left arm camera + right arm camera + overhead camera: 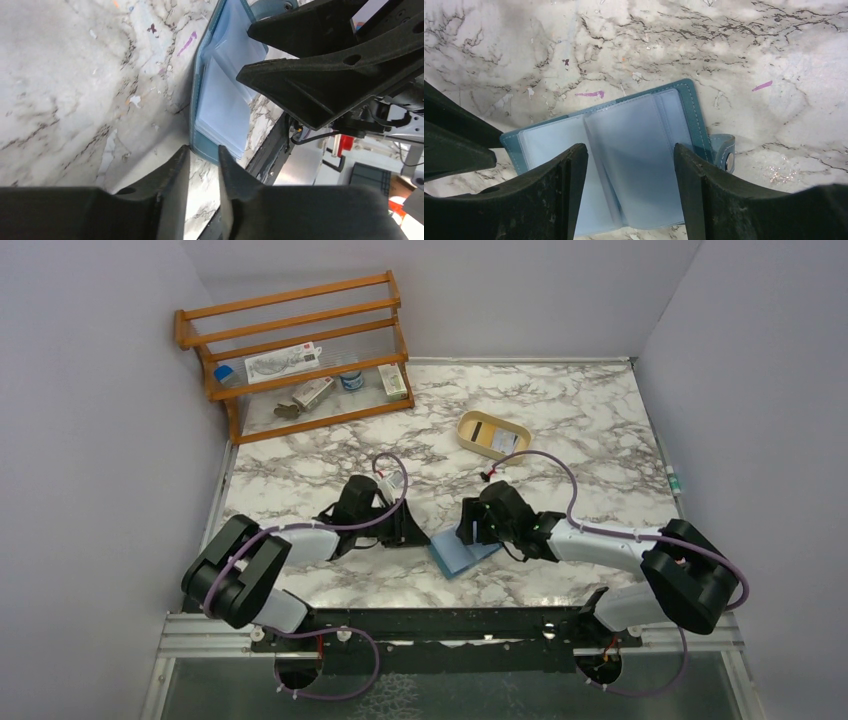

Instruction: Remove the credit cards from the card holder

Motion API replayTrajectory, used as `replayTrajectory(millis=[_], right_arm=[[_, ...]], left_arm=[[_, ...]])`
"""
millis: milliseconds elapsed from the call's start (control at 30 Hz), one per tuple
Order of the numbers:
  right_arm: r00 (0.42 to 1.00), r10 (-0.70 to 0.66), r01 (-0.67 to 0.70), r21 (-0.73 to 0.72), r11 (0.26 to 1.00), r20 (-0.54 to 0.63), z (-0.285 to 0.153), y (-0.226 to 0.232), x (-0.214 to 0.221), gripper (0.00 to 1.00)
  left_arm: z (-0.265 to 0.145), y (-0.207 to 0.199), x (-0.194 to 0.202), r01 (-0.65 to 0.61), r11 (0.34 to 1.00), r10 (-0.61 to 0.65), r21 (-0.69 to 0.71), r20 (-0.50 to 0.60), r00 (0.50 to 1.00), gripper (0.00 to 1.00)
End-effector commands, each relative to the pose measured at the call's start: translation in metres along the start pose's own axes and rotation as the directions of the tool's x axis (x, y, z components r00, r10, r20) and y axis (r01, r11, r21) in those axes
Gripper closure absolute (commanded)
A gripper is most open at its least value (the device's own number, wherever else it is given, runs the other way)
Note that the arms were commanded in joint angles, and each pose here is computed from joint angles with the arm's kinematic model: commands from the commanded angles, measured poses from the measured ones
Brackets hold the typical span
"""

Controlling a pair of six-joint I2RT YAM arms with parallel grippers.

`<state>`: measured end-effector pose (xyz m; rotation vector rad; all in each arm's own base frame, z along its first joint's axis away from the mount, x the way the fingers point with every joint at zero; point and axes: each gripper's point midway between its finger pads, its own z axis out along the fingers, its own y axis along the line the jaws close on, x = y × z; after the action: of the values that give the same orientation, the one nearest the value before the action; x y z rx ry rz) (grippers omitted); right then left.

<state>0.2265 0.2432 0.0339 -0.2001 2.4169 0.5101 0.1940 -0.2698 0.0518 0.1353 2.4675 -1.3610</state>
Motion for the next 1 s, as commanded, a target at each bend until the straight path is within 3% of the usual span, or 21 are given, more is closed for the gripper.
replayTrajectory(millis=[0, 67, 133, 400, 733, 867, 967], right_arm=[[0.997, 0.003, 0.001, 0.048, 0.999, -0.078, 0.003, -0.016, 0.03, 0.3], [0.997, 0.008, -0.005, 0.044, 0.999, -0.08, 0.003, -0.016, 0.032, 0.29], [0.997, 0.012, -0.009, 0.034, 0.999, -0.082, 0.003, -0.014, 0.033, 0.29], [0.997, 0.023, -0.022, 0.008, 1.0, -0.071, 0.005, -0.008, 0.03, 0.28], [0.997, 0.026, -0.025, 0.008, 1.0, -0.07, 0.005, -0.01, 0.032, 0.28], [0.996, 0.036, -0.036, -0.001, 0.999, -0.077, 0.008, -0.008, 0.034, 0.28], [0.996, 0.041, -0.042, -0.006, 0.999, -0.08, 0.01, -0.006, 0.034, 0.28]], left_arm=[[-0.014, -0.014, 0.001, -0.002, 0.996, 0.0, 0.088, 0.028, 1.0, 0.65], [-0.016, -0.013, 0.005, 0.011, 0.995, -0.015, 0.103, 0.04, 0.999, 0.55], [-0.018, -0.012, 0.01, 0.028, 0.993, -0.034, 0.116, 0.052, 0.998, 0.53], [-0.011, 0.003, 0.023, 0.103, 0.99, -0.113, 0.099, 0.103, 0.988, 0.52], [-0.035, 0.015, 0.01, 0.216, 0.974, -0.225, 0.066, 0.38, 0.897, 0.52], [-0.037, 0.022, 0.018, 0.227, 0.973, -0.228, 0.051, 0.398, 0.888, 0.52], [-0.027, 0.024, 0.028, 0.242, 0.97, -0.234, 0.023, 0.346, 0.908, 0.52]])
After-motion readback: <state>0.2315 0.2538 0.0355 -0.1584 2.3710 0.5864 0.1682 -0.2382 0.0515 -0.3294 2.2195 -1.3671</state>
